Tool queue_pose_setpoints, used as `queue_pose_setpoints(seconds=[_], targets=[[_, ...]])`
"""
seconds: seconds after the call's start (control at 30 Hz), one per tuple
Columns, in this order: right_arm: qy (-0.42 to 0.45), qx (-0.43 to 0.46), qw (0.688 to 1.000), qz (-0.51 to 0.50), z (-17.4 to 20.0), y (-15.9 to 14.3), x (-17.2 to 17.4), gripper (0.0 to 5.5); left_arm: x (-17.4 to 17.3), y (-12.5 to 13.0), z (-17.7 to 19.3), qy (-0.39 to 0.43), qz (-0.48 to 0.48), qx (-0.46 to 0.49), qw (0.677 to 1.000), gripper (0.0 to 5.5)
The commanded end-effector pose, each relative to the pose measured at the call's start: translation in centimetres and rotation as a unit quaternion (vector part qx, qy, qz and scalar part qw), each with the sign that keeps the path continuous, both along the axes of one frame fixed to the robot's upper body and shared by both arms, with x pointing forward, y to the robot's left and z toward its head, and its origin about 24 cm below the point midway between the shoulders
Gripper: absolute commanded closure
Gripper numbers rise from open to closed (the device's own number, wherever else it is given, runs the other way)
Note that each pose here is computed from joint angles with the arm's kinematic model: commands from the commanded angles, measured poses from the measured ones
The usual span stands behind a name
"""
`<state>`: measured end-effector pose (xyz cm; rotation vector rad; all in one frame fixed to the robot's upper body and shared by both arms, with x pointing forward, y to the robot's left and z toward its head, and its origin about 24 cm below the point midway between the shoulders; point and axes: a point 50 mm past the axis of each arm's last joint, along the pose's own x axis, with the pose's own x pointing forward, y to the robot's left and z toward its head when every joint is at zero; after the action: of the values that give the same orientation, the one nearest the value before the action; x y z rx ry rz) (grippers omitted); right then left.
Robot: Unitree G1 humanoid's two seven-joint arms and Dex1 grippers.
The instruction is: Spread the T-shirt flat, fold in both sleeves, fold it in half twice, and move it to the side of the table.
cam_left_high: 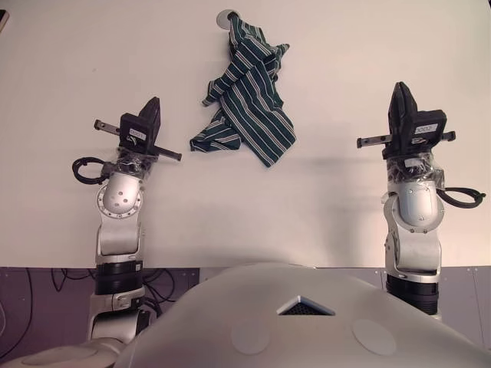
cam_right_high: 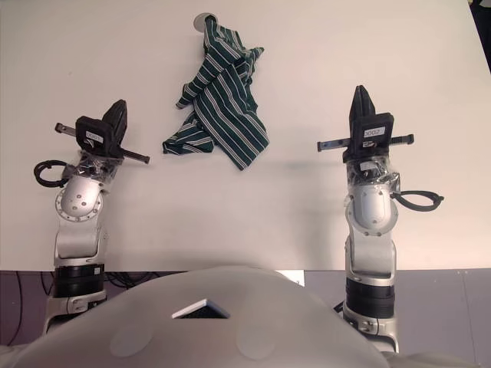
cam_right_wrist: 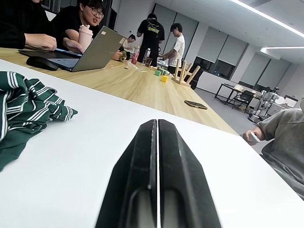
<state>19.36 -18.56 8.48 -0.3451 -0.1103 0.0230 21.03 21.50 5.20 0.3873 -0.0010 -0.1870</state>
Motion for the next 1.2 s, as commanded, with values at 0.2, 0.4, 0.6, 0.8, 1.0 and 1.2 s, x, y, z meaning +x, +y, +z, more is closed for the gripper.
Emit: queue_pose_setpoints(seconds=[0.2,0.4,0.6,0.8,1.0,1.2], targets=[[-0.008,-0.001,1.0,0.023,0.3,1.2,0.6,5.5,-0.8,-0.6,-1.2,0.049,-0.064,-0.014,0.997,4.82],[0.063,-0.006,0.993,0.101,-1.4,3.0,1.5,5.5,-0.3,-1.5,-2.2,0.064,-0.081,-0.004,0.995,4.3],[0.22,0.038,0.938,0.267,-4.0,7.4,5.8,5.5,1.6,-1.6,-2.3,0.053,-0.068,-0.025,0.996,4.3],[0.256,0.055,0.908,0.327,-4.8,10.3,7.2,5.5,2.0,-2.4,-2.6,0.096,-0.123,-0.028,0.987,4.3],[0.268,0.057,0.876,0.398,-4.2,10.3,4.4,4.55,2.6,-2.6,-2.8,0.086,-0.115,-0.011,0.99,4.26],[0.299,0.018,0.861,0.411,-4.2,8.3,1.7,3.81,2.6,-3.1,-3.5,0.085,-0.115,0.0,0.99,4.26]])
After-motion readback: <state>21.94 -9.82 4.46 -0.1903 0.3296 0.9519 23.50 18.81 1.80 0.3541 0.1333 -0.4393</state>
